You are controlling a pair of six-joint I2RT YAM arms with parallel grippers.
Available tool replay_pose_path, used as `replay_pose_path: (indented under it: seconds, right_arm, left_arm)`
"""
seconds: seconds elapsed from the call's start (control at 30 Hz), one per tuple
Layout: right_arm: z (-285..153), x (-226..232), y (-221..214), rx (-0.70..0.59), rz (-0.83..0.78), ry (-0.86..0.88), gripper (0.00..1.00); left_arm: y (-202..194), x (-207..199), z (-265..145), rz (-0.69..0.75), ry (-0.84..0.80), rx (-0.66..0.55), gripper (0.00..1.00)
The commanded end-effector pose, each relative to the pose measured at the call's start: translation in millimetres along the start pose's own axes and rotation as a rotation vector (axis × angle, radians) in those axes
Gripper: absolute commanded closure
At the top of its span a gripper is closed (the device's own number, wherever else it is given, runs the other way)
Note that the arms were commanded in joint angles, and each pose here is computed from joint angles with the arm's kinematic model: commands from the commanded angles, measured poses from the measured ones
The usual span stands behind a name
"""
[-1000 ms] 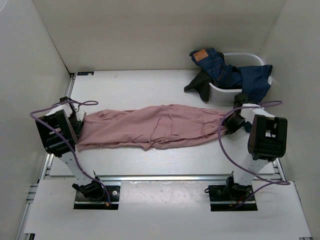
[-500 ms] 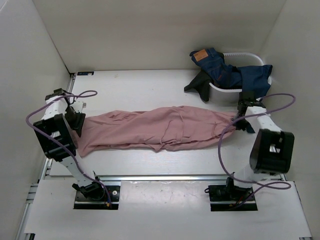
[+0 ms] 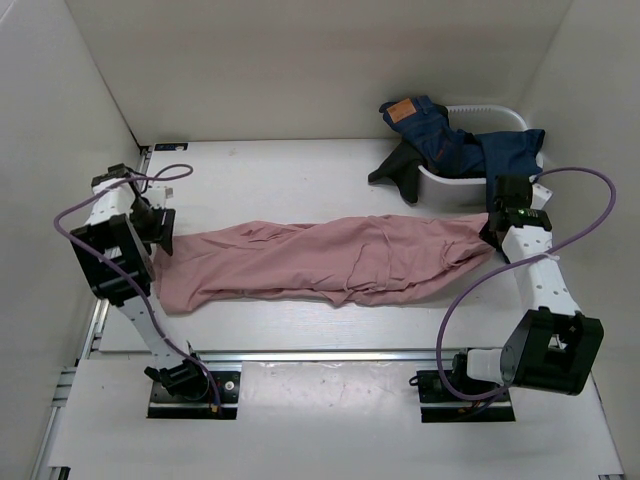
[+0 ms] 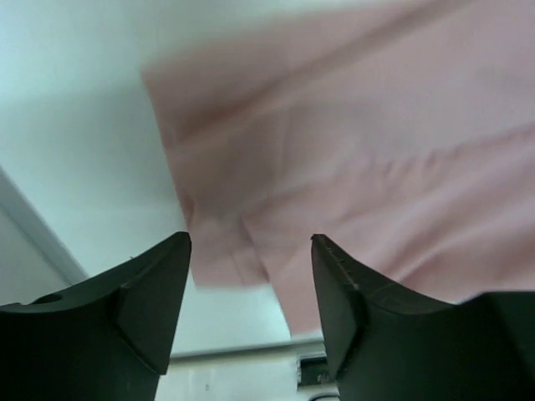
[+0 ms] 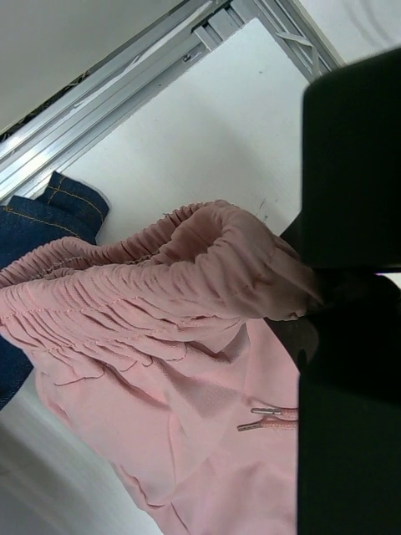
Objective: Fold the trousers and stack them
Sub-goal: Fold the trousers
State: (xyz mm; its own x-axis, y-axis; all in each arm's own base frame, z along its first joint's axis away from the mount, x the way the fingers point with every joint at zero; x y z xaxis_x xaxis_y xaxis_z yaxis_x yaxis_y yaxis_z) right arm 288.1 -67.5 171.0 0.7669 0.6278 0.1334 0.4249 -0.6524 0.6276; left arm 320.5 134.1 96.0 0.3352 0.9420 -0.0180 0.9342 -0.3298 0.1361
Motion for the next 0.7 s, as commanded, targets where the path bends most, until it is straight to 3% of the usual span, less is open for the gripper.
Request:
replay_pose_path:
  seconds: [0.0, 0.07, 0.27, 0.37, 0.43, 0.47, 0.67]
  right_arm:
    - [-8, 7, 15, -0.038, -0.026, 0.026, 1.0]
    - [-9, 7, 10, -0.029, -0.027, 0.026, 1.0]
    - [-10, -3, 3, -0.036, -0.014, -0.016, 1.0]
    - [-11, -6, 3, -0.036, -0.018, -0.031, 1.0]
    - [-10, -7, 4, -0.039, -0.022, -0.05, 1.0]
    - [-10, -10, 4, -0.039, -0.027, -0.065, 1.0]
    - [-14, -18, 13, -0.084, -0.046, -0.119, 1.0]
  left_arm:
    - [40, 6, 4, -0.018, -0.034, -0.12, 0.28]
    - [53, 6, 5, -0.021, -0.065, -0.169, 0.25]
    - [54, 6, 34, -0.013, -0.111, -0.116, 0.25]
    - [55, 4, 45, -0.018, -0.145, -0.111, 0.55]
    - [55, 4, 45, -0.018, -0.145, -0.111, 0.8]
    - [58, 6, 39, -0.012, -0.128, -0.131, 0.86]
    - [60, 31, -20, 0.009, 0.128, -0.184, 0.86]
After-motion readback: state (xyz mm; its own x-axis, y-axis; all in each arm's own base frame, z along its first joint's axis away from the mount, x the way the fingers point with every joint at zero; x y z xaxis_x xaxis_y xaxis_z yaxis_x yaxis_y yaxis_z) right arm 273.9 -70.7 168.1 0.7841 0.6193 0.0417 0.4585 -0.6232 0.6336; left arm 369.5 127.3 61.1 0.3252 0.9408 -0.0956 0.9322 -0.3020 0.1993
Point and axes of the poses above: each gripper's point midway between its finger pads, its own z axis out along the fingers, its own x axis along the line the jaws close on, y = z × x, the point moved 3 cm from there along -z, back along the fingers, and after that the axes turned 14 degrees about z, right-handed, at the moved point
